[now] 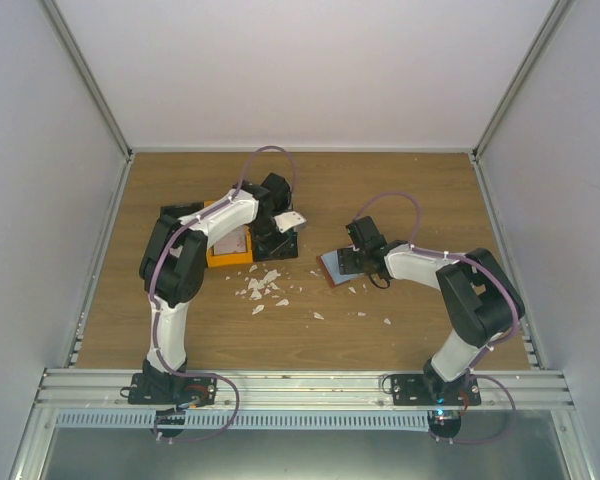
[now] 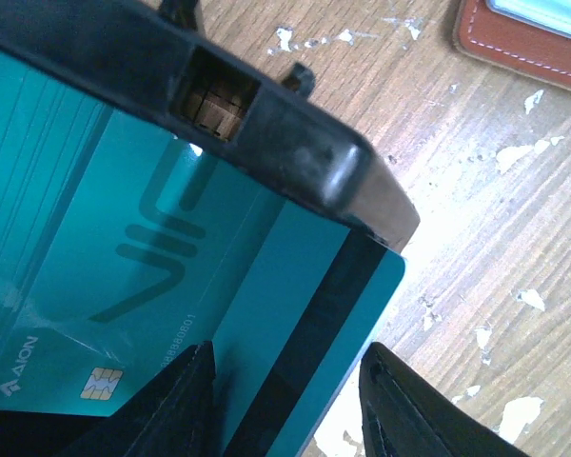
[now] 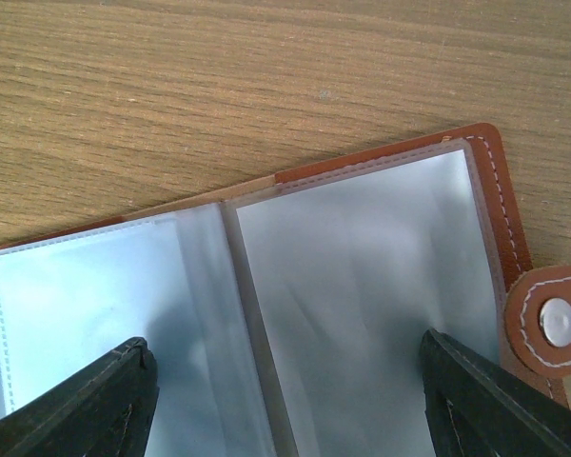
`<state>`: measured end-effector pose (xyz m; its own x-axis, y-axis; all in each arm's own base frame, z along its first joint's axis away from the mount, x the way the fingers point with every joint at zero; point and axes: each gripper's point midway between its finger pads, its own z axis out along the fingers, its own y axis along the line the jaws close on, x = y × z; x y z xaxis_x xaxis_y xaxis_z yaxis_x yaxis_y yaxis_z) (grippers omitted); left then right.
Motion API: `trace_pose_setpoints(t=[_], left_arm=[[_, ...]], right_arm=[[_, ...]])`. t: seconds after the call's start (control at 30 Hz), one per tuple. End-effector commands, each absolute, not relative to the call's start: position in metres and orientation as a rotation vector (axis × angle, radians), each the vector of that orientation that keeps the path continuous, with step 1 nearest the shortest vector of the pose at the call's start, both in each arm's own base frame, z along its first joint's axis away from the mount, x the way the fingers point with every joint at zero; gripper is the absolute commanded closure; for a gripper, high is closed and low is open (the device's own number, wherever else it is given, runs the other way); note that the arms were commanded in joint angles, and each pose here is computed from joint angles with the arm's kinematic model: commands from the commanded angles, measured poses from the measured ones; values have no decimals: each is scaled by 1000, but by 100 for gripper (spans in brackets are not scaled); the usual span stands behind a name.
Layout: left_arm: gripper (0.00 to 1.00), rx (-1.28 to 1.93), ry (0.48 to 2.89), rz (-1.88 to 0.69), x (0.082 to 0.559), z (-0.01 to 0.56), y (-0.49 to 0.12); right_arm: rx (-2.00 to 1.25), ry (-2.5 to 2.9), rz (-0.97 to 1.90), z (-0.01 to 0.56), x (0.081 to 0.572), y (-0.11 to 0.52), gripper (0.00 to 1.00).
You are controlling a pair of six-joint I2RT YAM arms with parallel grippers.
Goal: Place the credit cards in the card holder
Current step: Pick up the credit card from the storage box.
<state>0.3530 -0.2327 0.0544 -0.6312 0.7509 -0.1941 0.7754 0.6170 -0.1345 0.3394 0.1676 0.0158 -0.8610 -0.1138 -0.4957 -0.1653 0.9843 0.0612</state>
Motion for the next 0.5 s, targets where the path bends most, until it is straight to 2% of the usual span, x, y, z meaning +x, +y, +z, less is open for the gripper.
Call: trace_pose_setpoints(t=[0.0, 0.47], left_arm=[[57, 1306, 2668, -383, 346, 73, -237], [61, 1278, 2666, -371, 349, 78, -228]], right_arm=[[-243, 2906, 134, -47, 277, 157, 25], [-249, 2902, 133, -47, 277, 157, 25]])
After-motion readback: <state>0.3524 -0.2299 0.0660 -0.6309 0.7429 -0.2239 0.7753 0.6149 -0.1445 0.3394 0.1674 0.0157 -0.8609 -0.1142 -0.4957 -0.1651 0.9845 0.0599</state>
